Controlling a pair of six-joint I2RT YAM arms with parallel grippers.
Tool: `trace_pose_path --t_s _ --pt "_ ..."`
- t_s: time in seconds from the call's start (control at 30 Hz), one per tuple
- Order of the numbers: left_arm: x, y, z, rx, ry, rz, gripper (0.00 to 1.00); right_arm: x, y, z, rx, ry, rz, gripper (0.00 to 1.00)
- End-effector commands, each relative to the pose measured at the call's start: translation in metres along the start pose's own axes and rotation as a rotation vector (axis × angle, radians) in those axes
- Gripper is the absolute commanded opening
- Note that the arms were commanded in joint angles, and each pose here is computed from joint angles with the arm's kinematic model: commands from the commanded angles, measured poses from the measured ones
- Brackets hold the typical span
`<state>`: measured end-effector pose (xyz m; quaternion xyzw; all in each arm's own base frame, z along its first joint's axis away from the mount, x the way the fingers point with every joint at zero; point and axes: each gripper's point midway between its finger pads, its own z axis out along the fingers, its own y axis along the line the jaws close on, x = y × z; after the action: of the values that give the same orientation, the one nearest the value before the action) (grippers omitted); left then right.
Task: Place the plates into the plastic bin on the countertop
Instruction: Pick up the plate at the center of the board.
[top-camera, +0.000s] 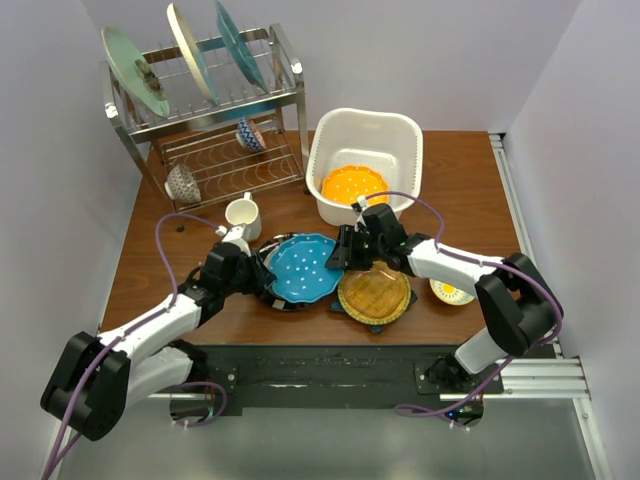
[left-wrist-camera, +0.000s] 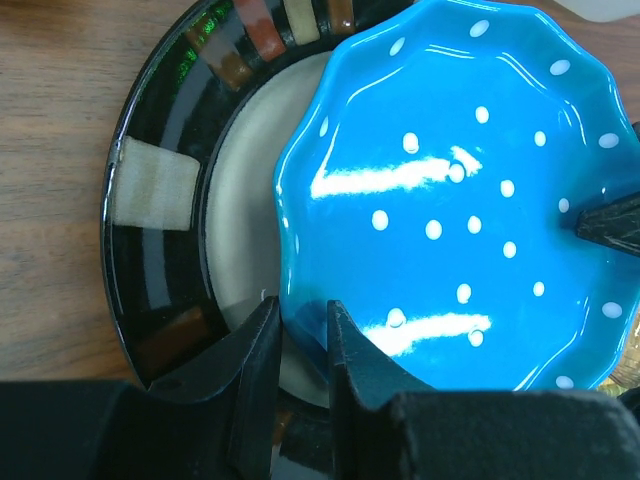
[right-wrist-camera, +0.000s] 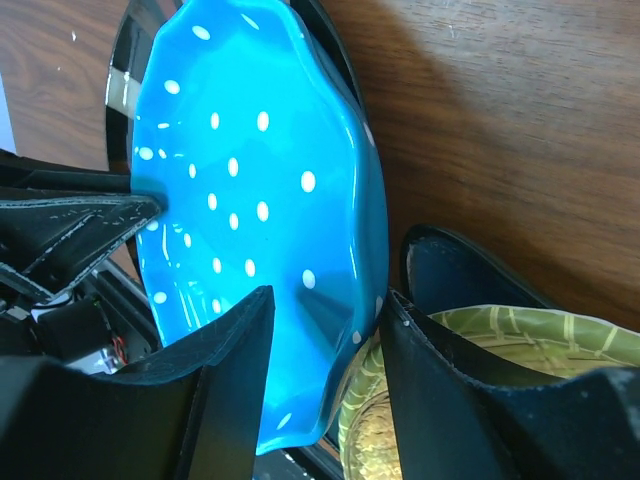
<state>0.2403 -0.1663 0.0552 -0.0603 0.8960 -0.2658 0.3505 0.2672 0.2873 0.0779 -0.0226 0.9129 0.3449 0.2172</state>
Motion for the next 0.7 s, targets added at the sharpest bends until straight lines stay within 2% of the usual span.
trace_pose_path --t_s 0.0,0.03,0.07,0.23,0.27,0.4,0.5,0.67 --pt "-0.003 -0.024 -0.002 0.130 -0.010 0.032 0.24 -0.007 0.019 -0.009 -0.073 -0.034 -0.011 0.48" --pt "-0.004 -0.025 -0.002 0.132 -0.013 0.034 0.24 -0.008 0.020 -0.010 -0.074 -0.037 -0.006 0.47" --pt "-0.004 -0.025 -0.003 0.132 -0.013 0.035 0.24 -0.009 0.020 -0.011 -0.075 -0.040 -0.007 0.39" --pt "-0.003 -0.024 -0.003 0.130 -0.014 0.035 0.28 -0.012 0.024 -0.017 -0.080 -0.057 -0.018 0.23" --pt "-0.002 -0.023 -0.003 0.130 -0.012 0.035 0.29 -0.012 0.024 -0.018 -0.077 -0.057 -0.016 0.17" --pt "-0.002 -0.023 -0.004 0.127 -0.012 0.039 0.34 -0.014 0.024 -0.021 -0.072 -0.068 -0.019 0.03" --pt "-0.004 -0.022 -0.006 0.115 -0.014 0.047 0.39 -0.015 0.023 -0.024 -0.059 -0.074 -0.023 0.00" --pt "-0.012 -0.022 -0.012 0.099 -0.040 0.060 0.59 -0.016 0.022 -0.029 -0.044 -0.083 -0.030 0.00"
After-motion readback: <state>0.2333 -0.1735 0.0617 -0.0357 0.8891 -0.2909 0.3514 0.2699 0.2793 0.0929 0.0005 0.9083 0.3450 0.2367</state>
